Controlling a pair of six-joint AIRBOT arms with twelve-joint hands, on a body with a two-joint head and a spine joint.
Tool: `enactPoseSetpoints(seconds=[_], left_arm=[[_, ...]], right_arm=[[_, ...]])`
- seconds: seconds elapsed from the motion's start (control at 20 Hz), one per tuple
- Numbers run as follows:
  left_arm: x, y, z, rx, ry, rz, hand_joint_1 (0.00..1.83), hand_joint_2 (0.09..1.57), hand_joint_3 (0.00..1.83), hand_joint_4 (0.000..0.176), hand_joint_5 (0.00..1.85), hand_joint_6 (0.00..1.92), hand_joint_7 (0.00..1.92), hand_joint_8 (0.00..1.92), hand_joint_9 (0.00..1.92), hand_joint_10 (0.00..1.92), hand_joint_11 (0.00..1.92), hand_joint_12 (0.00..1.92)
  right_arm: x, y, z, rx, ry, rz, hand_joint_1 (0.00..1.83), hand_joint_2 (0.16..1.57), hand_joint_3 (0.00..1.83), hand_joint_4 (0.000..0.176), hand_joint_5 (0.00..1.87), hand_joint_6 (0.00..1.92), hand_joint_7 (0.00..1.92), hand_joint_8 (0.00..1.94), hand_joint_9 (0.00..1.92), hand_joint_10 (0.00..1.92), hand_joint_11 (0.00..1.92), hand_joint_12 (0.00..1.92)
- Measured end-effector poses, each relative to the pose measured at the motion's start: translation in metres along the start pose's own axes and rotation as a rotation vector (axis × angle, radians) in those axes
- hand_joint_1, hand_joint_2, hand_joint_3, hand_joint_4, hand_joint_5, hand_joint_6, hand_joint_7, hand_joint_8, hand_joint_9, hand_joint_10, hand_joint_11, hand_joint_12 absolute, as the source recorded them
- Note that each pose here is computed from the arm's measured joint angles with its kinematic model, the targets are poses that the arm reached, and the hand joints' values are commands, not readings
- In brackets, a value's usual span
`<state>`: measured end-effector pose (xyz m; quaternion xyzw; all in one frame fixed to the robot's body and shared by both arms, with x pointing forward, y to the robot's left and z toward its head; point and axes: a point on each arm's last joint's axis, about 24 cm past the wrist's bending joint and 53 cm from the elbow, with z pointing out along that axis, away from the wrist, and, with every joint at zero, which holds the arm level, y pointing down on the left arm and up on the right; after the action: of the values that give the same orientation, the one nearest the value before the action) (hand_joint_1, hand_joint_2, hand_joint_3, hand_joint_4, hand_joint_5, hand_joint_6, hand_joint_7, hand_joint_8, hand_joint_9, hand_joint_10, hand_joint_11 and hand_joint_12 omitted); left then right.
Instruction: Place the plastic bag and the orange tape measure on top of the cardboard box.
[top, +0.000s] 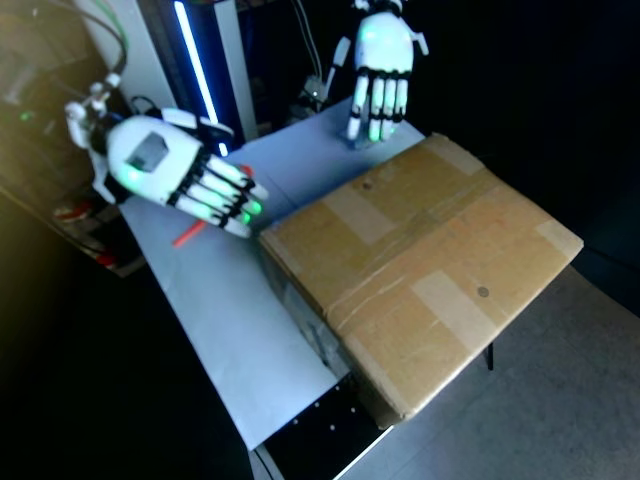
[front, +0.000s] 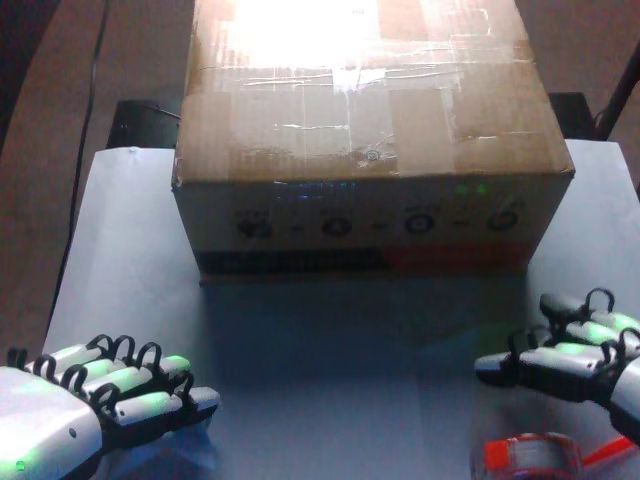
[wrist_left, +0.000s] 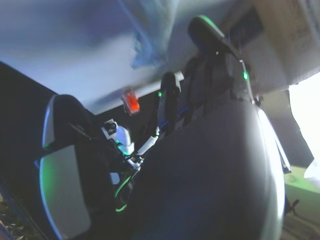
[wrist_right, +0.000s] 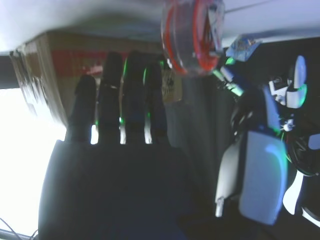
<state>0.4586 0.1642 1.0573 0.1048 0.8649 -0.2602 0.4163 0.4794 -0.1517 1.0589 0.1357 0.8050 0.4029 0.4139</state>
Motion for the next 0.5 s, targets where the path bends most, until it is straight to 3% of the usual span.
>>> enactPoseSetpoints(seconds=[0.05,0.1,0.15,0.2,0.25,0.3,0.4,0.45,0.5], left_arm=[[-0.001,0.000,0.001,0.001,-0.006,-0.005,0.74,0.94,0.00,0.152,0.15,0.00,0.06,0.00,0.11,0.05,0.00,1.38],[-0.002,0.001,0.002,0.002,-0.013,-0.006,0.75,0.94,0.00,0.144,0.15,0.00,0.06,0.00,0.10,0.06,0.00,1.45],[-0.002,0.002,0.004,0.005,-0.018,-0.006,0.74,0.95,0.00,0.135,0.15,0.00,0.07,0.00,0.02,0.27,0.00,1.57],[-0.001,0.003,0.005,0.001,-0.020,-0.017,0.75,0.95,0.00,0.137,0.13,0.00,0.05,0.00,0.00,0.30,0.00,1.53],[0.000,0.005,0.007,-0.003,-0.020,-0.024,0.74,0.99,0.00,0.164,0.06,0.00,0.01,0.00,0.00,0.09,0.00,1.21],[0.001,0.006,0.009,-0.005,-0.021,-0.036,0.74,0.98,0.00,0.167,0.06,0.00,0.02,0.00,0.03,0.05,0.00,0.99],[0.006,0.007,0.012,-0.008,-0.016,-0.056,0.77,0.97,0.00,0.156,0.07,0.00,0.03,0.00,0.04,0.08,0.00,1.08],[0.008,0.008,0.014,-0.009,-0.012,-0.063,0.80,0.96,0.00,0.139,0.09,0.00,0.05,0.00,0.00,0.25,0.00,1.16],[0.011,0.010,0.016,-0.012,-0.009,-0.074,0.78,0.96,0.00,0.144,0.09,0.00,0.05,0.00,0.00,0.28,0.00,1.20]], right_arm=[[0.002,-0.003,0.001,0.009,0.005,0.006,0.51,0.83,0.00,0.000,0.35,0.22,0.41,0.16,0.15,0.84,0.00,1.46],[0.005,-0.007,0.002,0.016,0.011,0.011,0.56,0.83,0.00,0.000,0.32,0.21,0.38,0.14,0.10,0.82,0.00,1.39],[0.006,-0.010,0.004,0.024,0.015,0.011,0.60,0.84,0.00,0.000,0.31,0.20,0.36,0.13,0.09,0.79,0.00,1.33],[0.007,-0.014,0.005,0.034,0.017,0.017,0.61,0.84,0.00,0.000,0.31,0.20,0.36,0.12,0.09,0.79,0.00,1.35],[0.009,-0.019,0.006,0.046,0.023,0.022,0.61,0.83,0.00,0.000,0.31,0.21,0.36,0.12,0.10,0.79,0.00,1.38],[0.010,-0.020,0.006,0.051,0.027,0.021,0.63,0.80,0.00,0.000,0.33,0.22,0.39,0.12,0.13,0.79,0.00,1.39],[0.011,-0.020,0.008,0.052,0.028,-0.045,0.63,0.80,0.00,0.000,0.33,0.22,0.39,0.11,0.14,0.79,0.00,1.39],[0.011,-0.018,0.010,0.049,0.025,-0.066,0.63,0.81,0.00,0.000,0.33,0.22,0.39,0.10,0.12,0.80,0.00,1.41],[0.011,-0.019,0.012,0.044,0.020,-0.072,0.65,0.82,0.00,0.000,0.34,0.22,0.40,0.10,0.12,0.81,0.00,1.41]])
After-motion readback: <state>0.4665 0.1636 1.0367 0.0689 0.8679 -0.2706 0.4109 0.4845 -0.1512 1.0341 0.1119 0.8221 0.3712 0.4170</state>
